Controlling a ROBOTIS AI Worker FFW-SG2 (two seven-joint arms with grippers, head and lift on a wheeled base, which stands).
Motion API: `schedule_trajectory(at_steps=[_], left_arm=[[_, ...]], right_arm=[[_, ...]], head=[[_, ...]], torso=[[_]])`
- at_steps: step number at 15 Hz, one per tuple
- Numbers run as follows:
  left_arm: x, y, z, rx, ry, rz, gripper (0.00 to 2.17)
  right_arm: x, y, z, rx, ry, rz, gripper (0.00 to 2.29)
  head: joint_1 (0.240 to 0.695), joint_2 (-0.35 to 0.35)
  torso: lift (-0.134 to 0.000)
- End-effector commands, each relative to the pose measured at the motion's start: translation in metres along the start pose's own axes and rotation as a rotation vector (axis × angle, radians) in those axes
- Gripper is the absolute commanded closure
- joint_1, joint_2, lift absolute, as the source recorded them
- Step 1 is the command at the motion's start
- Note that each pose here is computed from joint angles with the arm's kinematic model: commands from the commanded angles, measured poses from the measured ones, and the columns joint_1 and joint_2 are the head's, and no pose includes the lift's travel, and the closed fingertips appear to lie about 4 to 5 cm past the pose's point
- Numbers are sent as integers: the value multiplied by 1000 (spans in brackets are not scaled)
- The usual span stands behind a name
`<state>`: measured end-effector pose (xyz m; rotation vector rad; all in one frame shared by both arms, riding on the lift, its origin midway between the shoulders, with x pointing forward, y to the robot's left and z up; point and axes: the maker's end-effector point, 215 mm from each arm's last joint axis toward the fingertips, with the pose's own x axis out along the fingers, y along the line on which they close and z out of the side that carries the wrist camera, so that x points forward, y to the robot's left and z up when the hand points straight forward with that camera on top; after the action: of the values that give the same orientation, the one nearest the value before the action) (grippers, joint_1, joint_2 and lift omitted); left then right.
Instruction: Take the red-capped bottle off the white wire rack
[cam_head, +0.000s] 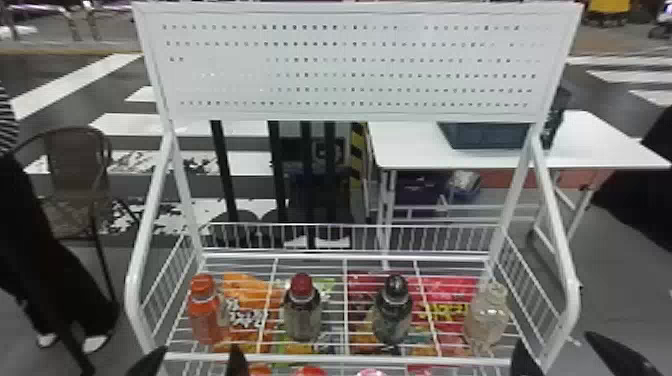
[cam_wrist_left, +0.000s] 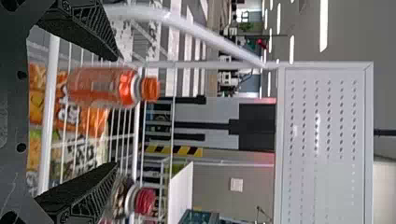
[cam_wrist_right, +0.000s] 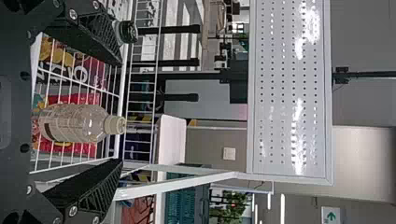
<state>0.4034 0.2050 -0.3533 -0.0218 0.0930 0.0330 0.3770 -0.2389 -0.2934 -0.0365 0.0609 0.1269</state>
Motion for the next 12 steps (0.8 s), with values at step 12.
schedule_trajectory(at_steps=[12], left_arm=[[96, -123, -71, -47, -12, -117, 87]], right_arm=[[-8, -7, -3, -2, -7, -12, 151]], head=[[499, 0]], torso=[[0]])
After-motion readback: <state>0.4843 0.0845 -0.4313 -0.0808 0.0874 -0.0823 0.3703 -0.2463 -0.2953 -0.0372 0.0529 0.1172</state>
